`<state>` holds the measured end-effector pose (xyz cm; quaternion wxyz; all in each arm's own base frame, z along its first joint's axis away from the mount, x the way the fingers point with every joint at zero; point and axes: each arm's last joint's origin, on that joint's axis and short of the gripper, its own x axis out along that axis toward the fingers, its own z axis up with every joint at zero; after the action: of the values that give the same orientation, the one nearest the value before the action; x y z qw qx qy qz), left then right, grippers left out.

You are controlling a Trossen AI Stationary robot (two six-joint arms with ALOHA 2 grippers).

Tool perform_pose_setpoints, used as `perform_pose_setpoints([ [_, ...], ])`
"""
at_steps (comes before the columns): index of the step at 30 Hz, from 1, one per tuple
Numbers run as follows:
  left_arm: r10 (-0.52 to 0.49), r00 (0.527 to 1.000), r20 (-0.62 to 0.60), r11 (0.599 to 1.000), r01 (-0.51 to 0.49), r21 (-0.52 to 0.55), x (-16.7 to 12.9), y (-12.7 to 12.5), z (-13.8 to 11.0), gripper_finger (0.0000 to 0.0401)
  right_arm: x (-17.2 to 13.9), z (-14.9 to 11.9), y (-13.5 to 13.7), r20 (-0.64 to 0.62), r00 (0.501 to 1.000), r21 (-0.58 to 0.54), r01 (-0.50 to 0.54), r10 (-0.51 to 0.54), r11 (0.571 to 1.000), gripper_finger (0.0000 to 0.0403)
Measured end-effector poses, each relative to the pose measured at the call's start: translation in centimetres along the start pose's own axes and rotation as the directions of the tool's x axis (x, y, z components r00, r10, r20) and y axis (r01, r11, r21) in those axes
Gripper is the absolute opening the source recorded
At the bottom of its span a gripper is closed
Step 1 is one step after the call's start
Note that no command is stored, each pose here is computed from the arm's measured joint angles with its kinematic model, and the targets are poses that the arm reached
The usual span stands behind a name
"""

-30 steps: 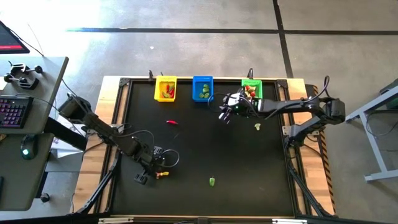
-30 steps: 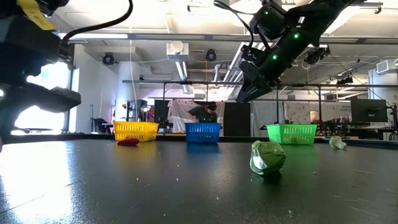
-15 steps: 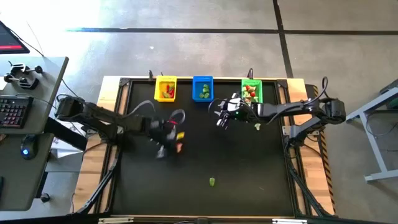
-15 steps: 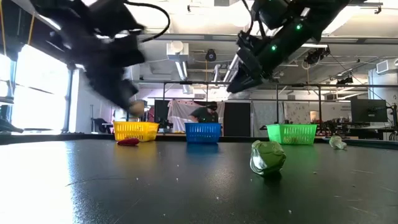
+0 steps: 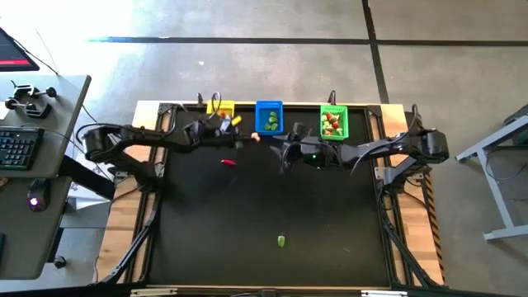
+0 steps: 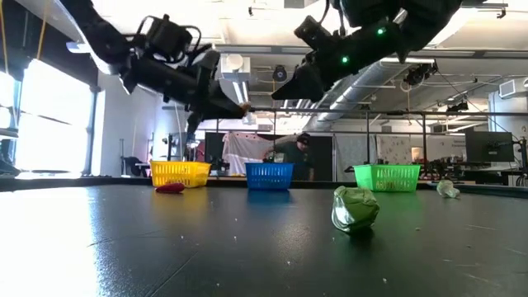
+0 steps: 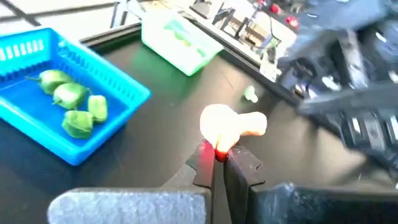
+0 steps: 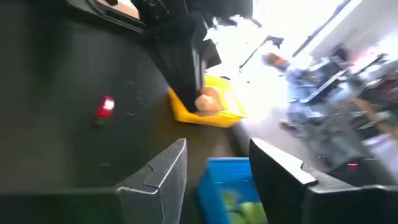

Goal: Sort produce into baskets
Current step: Put the orange mushroom into the yellow bin

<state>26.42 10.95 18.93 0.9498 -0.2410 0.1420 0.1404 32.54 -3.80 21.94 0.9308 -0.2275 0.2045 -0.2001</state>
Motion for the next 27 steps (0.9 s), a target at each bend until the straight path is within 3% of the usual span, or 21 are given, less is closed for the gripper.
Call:
perform_pose_setpoints([
  [5,-0.031,0.999,-0.007,0.995,0.031,-0.092,1.0,2.0,0.6,0.0001,0.7,0.0,-0.1,0.035,0.997,-0.069,0.069,-0.067,0.995,0.0165],
  [18,-0.122,0.993,-0.002,0.991,0.122,-0.061,3.5,1.0,1.5,0.0001,2.1,0.4,-0.3,-0.011,0.999,-0.124,0.041,-0.043,0.991,0.0163],
  [22,-0.135,0.991,-0.007,0.99,0.134,-0.052,3.6,0.5,1.4,0.0001,2.2,0.4,-0.5,-0.015,0.998,-0.119,0.052,-0.054,0.992,0.0133],
  [27,-0.138,0.99,-0.009,0.989,0.137,-0.045,3.6,0.3,1.3,0.0001,2.2,0.0,-0.4,-0.046,0.999,-0.133,0.021,-0.027,0.991,0.0063],
])
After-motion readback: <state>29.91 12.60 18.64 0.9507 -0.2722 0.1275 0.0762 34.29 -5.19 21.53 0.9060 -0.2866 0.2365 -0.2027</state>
